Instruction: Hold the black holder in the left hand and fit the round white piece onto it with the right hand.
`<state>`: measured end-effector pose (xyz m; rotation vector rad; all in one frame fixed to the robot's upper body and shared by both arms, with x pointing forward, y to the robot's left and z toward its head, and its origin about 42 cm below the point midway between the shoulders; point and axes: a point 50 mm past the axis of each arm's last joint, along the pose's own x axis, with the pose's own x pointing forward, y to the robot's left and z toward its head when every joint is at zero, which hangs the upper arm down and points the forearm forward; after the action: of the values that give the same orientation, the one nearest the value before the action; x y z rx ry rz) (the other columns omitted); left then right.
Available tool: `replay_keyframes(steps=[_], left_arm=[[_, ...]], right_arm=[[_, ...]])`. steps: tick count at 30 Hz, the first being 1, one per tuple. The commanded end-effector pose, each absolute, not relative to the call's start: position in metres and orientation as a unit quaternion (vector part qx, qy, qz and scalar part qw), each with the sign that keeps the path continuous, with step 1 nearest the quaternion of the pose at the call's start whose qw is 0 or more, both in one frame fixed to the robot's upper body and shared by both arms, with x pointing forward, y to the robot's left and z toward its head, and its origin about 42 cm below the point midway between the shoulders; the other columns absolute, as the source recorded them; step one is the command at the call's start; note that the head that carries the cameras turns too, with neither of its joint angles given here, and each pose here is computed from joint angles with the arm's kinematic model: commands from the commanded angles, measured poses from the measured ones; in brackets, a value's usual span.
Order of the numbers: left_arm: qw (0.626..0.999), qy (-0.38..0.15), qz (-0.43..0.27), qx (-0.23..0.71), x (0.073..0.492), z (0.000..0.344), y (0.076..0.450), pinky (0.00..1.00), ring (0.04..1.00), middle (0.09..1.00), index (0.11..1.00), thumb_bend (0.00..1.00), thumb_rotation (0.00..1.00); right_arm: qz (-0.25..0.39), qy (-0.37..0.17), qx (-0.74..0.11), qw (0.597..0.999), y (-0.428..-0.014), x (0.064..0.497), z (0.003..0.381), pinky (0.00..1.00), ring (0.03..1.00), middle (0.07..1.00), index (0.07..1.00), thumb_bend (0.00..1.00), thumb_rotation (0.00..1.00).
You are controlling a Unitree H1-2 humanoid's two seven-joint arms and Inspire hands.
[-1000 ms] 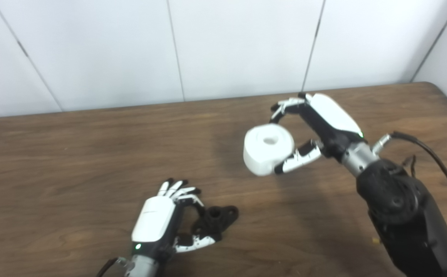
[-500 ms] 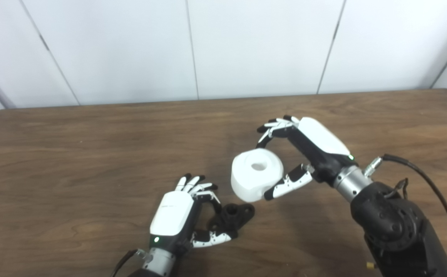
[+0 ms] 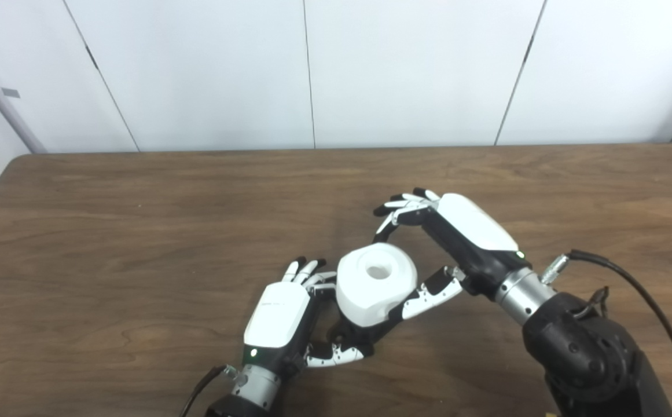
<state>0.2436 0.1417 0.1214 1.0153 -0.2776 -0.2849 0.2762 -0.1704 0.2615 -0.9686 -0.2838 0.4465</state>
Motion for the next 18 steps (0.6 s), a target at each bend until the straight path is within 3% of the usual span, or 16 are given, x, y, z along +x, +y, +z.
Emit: replay_keyframes(steps=[1,18], left_arm=[[0.846,-0.129,-0.146,0.496,0.244,0.119,0.138,1.00,0.927,0.801,0.484,0.52,0.05],[0.844,-0.131,-0.146,0.499,0.244,0.120,0.140,1.00,0.928,0.801,0.484,0.52,0.05]], right_arm=[[0.205,-0.173,-0.471,0.840,-0.168,0.275,0.273,1.00,0.919,0.823,0.482,0.53,0.14],[0.210,-0.171,-0.499,0.823,-0.167,0.273,0.258,1.00,0.944,0.829,0.481,0.52,0.13]])
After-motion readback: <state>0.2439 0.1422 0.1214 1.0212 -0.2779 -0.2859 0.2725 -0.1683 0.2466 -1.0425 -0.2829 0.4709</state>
